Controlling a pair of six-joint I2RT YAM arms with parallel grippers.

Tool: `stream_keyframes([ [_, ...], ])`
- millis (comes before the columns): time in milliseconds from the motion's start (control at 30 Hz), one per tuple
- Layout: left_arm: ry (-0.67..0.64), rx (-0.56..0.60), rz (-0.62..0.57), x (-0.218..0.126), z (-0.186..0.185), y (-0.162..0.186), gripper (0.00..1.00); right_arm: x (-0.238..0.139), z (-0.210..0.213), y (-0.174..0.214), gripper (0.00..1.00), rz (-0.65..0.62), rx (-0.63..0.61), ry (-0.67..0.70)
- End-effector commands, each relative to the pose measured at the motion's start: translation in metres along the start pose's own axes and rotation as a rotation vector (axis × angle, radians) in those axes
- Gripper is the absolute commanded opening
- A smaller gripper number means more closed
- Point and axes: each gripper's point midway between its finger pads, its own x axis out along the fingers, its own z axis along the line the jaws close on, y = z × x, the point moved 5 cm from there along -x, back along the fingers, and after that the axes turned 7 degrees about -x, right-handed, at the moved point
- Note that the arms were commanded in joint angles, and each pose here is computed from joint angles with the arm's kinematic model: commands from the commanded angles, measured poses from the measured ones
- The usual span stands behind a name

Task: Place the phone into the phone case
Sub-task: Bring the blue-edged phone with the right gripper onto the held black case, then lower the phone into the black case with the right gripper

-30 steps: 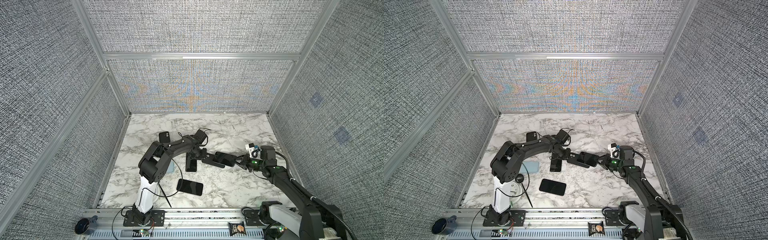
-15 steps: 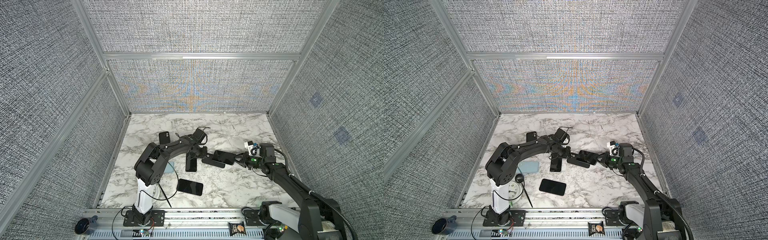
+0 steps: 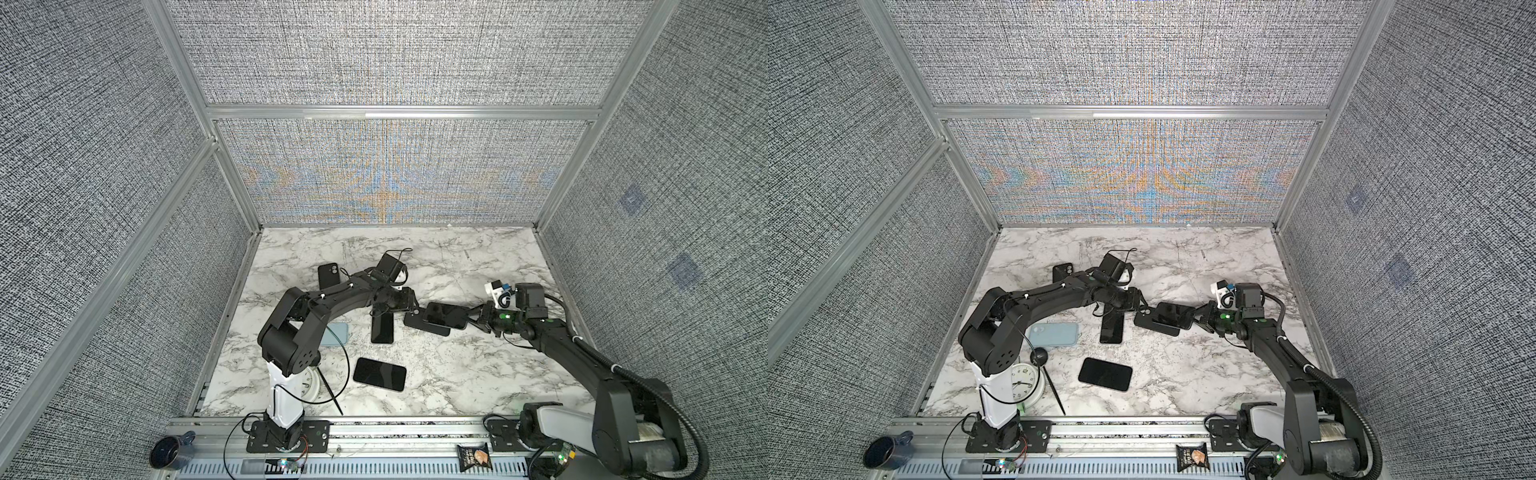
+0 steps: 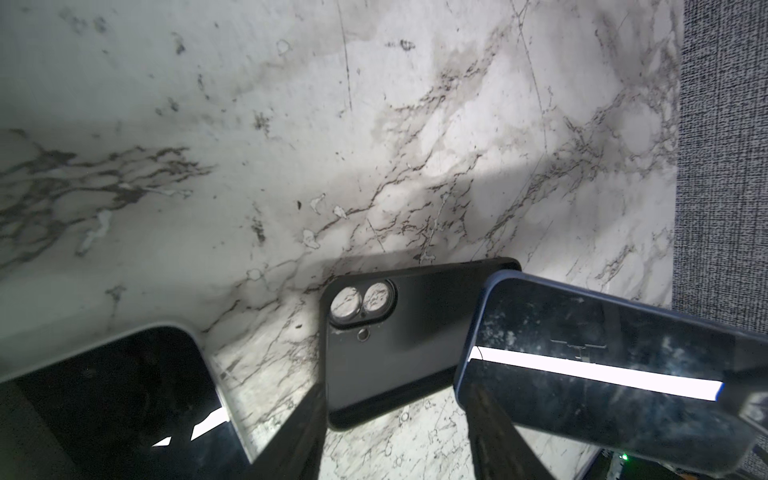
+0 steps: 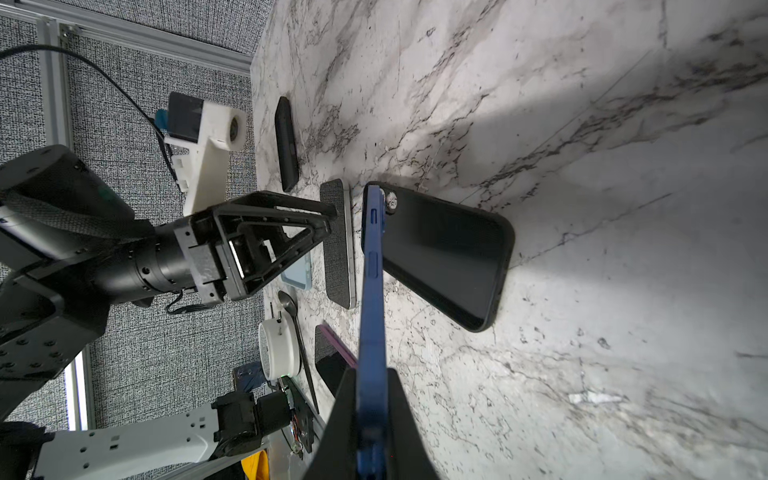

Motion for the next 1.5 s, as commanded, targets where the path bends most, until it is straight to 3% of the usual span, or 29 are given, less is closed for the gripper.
stream_keyframes([
  [0, 0.060, -0.001, -0.006, -0.001, -0.009, -0.001, 0.59, 0.004, 0.009, -0.005, 0.03, 0.005, -0.028, -0.058],
  [300, 0.064, -0.035, 0.013, 0.003, -0.001, 0.003, 0.63, 0.022, 0.013, -0.007, 0.03, 0.049, -0.025, -0.082],
  [1167, 0.087, -0.083, 0.058, 0.017, 0.014, 0.007, 0.61, 0.056, -0.016, -0.006, 0.03, 0.185, 0.033, -0.054],
  [1467, 0.084, -0.085, 0.060, 0.015, 0.015, 0.010, 0.60, 0.061, -0.028, 0.000, 0.11, 0.220, 0.071, -0.023],
])
